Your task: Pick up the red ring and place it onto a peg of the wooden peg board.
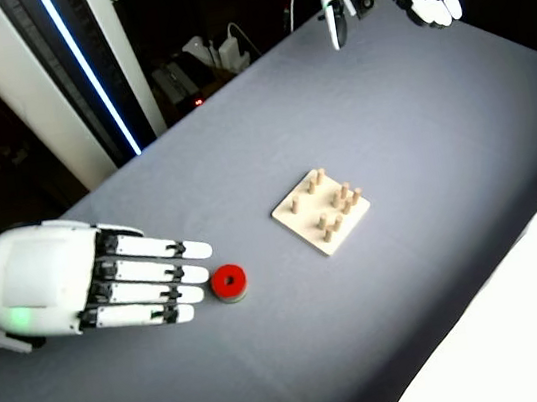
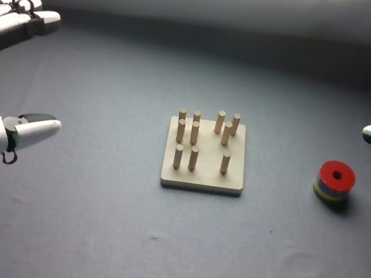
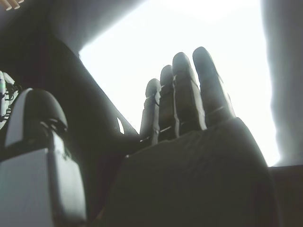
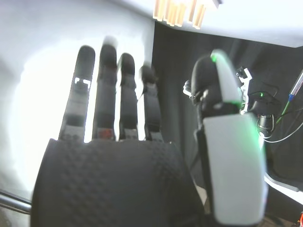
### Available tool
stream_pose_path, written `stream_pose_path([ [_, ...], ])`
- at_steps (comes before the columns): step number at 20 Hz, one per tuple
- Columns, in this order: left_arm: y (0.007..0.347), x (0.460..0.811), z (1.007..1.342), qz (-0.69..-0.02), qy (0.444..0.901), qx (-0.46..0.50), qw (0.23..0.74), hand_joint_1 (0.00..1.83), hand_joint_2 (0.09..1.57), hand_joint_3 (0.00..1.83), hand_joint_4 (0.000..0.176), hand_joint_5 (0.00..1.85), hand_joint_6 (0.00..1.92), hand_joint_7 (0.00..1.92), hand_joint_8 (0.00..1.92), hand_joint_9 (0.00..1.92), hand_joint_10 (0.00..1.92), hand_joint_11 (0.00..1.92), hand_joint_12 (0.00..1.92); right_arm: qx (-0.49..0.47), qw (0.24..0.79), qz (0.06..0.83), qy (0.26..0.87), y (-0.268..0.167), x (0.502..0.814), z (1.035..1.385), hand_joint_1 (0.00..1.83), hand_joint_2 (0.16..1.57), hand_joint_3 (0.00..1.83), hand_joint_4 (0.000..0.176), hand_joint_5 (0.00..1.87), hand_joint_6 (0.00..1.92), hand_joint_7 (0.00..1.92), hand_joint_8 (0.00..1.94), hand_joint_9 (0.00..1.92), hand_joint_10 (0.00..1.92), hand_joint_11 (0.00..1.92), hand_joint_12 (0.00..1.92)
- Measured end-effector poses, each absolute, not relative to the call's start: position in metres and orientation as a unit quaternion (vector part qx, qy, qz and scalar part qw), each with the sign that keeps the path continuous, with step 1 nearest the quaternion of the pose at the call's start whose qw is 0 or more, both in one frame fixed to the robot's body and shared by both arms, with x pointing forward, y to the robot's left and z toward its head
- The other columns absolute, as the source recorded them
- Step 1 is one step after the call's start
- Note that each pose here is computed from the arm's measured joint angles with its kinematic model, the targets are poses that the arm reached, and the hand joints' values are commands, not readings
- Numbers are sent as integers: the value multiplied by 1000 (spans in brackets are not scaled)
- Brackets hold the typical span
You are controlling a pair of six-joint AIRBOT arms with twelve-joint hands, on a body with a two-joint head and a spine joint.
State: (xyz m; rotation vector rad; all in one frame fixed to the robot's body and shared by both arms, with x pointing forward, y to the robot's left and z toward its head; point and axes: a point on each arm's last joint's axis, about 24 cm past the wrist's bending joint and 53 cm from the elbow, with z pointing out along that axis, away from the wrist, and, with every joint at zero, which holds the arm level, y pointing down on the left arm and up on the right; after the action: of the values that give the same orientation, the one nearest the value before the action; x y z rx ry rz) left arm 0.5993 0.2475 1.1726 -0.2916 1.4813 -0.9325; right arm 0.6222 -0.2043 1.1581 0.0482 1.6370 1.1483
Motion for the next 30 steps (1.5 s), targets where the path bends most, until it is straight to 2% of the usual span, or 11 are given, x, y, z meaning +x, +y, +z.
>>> stream_pose_path([
  [4,247,599,1173,-410,647,-127,631,638,1014,2,0,362,5,214,2,167,3,0,422,20,540,481,690,-205,623,1157,1040,1127,0,37,315,1,353,1,400,4,25,967],
  [6,247,599,1173,-409,647,-127,630,635,1018,0,0,355,2,206,2,160,4,0,407,18,544,482,686,-204,627,1161,1124,1084,0,53,321,1,350,1,392,1,0,988],
  [8,246,599,1171,-411,647,-131,629,648,1008,0,0,361,1,208,1,158,2,0,415,13,552,487,676,-197,637,1171,1208,1018,0,41,360,4,388,4,411,4,4,996],
  [10,244,598,1170,-413,648,-130,626,649,1005,0,0,378,2,228,2,174,3,0,498,-2,550,492,674,-185,646,1175,1225,991,0,3,380,8,401,5,418,5,0,1010],
  [11,245,598,1170,-414,647,-130,626,642,1008,1,0,381,1,221,2,162,3,0,463,-18,534,494,686,-168,652,1168,1057,974,0,42,381,0,431,1,474,7,69,991],
  [14,246,598,1169,-413,648,-132,626,652,1008,1,0,386,3,215,0,155,0,0,462,-37,520,479,706,-156,659,1157,1042,963,0,56,377,0,458,0,518,6,130,971],
  [16,246,598,1170,-414,647,-131,627,667,1015,1,0,390,3,207,2,152,3,0,434,-46,517,463,719,-151,666,1150,1063,968,2,131,334,0,402,0,482,0,96,960],
  [18,246,598,1170,-414,647,-132,627,673,1014,0,0,403,7,217,5,164,7,0,431,-58,511,446,733,-144,672,1139,1076,967,1,84,353,2,406,1,481,1,71,1000],
  [19,246,597,1169,-413,648,-132,626,670,1008,0,0,417,6,234,6,188,11,0,521,-62,506,439,740,-140,674,1133,1067,976,4,77,370,7,426,7,483,2,66,1012],
  [23,246,597,1166,-415,649,-135,622,657,1016,1,0,414,0,258,3,220,7,0,679,-68,494,420,758,-135,677,1115,1106,986,0,1,414,3,511,7,581,20,133,1124],
  [30,246,597,1162,-417,652,-137,618,656,1108,2,0,376,1,240,1,208,3,0,690,-62,493,400,770,-141,687,1106,1151,1010,0,8,576,19,675,19,712,38,194,1205],
])
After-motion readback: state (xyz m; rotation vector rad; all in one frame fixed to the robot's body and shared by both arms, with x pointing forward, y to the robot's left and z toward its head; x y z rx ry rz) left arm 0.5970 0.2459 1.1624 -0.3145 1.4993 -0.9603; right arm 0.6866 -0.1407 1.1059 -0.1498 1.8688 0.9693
